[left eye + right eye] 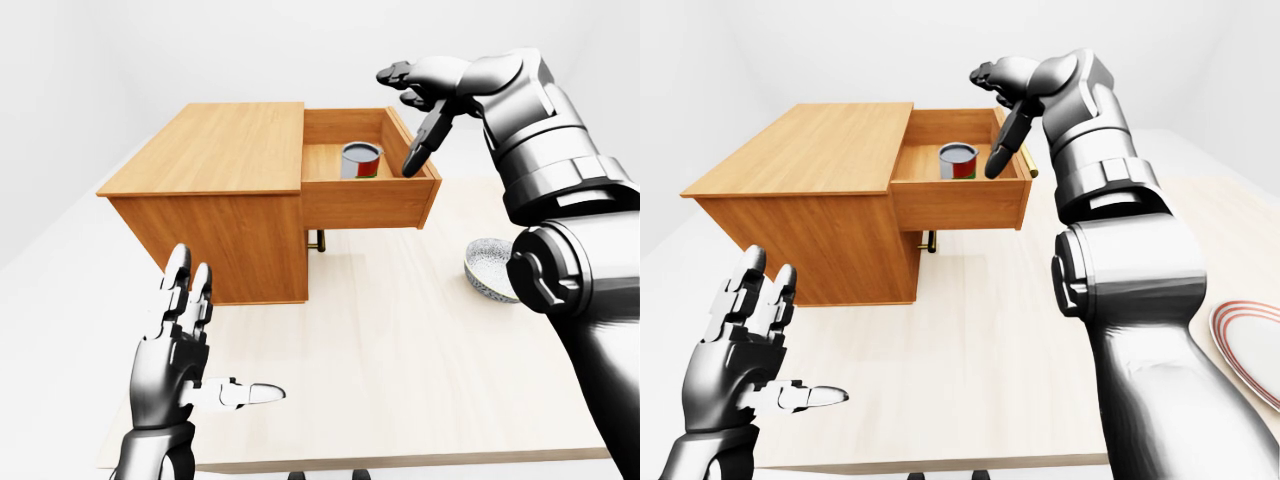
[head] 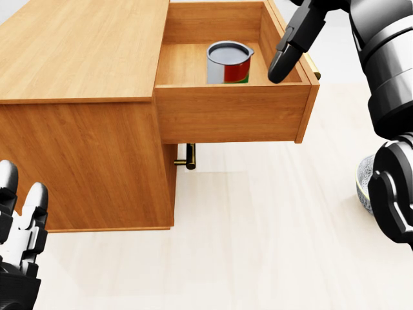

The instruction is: Put the ketchup in the top drawer of the cabinet.

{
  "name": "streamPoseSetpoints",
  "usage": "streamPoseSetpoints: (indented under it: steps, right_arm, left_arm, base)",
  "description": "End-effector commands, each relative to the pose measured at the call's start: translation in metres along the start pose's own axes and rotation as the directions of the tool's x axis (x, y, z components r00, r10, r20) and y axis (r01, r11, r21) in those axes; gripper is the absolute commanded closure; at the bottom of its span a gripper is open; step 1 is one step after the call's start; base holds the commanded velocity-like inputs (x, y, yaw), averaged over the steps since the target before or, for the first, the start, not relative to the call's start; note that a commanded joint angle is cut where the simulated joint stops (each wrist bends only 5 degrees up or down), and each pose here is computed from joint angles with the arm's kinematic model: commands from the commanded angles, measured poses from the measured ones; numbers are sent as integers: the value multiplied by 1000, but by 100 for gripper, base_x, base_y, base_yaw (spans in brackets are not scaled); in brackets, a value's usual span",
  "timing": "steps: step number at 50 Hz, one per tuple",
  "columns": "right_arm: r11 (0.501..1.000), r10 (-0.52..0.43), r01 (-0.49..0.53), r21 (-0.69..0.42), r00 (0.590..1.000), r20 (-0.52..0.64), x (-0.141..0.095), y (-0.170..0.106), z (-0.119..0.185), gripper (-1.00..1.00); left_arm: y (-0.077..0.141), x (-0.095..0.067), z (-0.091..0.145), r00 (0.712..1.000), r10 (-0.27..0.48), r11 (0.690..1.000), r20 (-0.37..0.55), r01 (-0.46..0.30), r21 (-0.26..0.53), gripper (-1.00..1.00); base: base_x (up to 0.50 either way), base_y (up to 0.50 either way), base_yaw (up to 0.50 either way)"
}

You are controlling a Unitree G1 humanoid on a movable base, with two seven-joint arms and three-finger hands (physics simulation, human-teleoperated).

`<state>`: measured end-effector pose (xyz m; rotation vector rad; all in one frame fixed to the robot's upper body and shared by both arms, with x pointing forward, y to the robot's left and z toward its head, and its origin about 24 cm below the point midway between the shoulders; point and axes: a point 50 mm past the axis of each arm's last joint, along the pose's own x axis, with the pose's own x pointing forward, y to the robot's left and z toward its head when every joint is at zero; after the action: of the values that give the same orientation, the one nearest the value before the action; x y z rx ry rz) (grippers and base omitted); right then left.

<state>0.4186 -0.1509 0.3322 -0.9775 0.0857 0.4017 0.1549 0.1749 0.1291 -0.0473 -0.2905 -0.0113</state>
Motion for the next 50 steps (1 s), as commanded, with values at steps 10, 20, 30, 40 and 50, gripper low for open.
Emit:
streamPoseSetpoints:
  steps: [10,20,30,40,50]
  right_arm:
    - [1000,-18,18,-23,1000,-12,-3,-6,1,-100]
    - [987,-119,118,-105,993,-6,-26,-37,23,-100]
    - [948,-260,256,-189,965,2,-63,-76,44,-100]
    - [888,-427,437,-144,899,95,-116,-117,58,-100]
    - [744,-616,646,-173,763,198,-165,-134,48,-100]
  left_arm:
    - [0,1,-1,1000,3,1000,-1,-3,0,-100]
    - [-1,1,-2,1000,1,1000,-5,-1,3,-100]
    - [1,-1,3,1000,6,1000,11,-6,-1,-100]
    - [2,-1,5,1000,8,1000,21,-8,0,-100]
    - [1,-2,6,1000,8,1000,21,-8,1,-100]
  base:
    - [0,0,0]
    - [0,0,0]
    - [0,0,0]
    - [0,0,0]
    - [0,0,0]
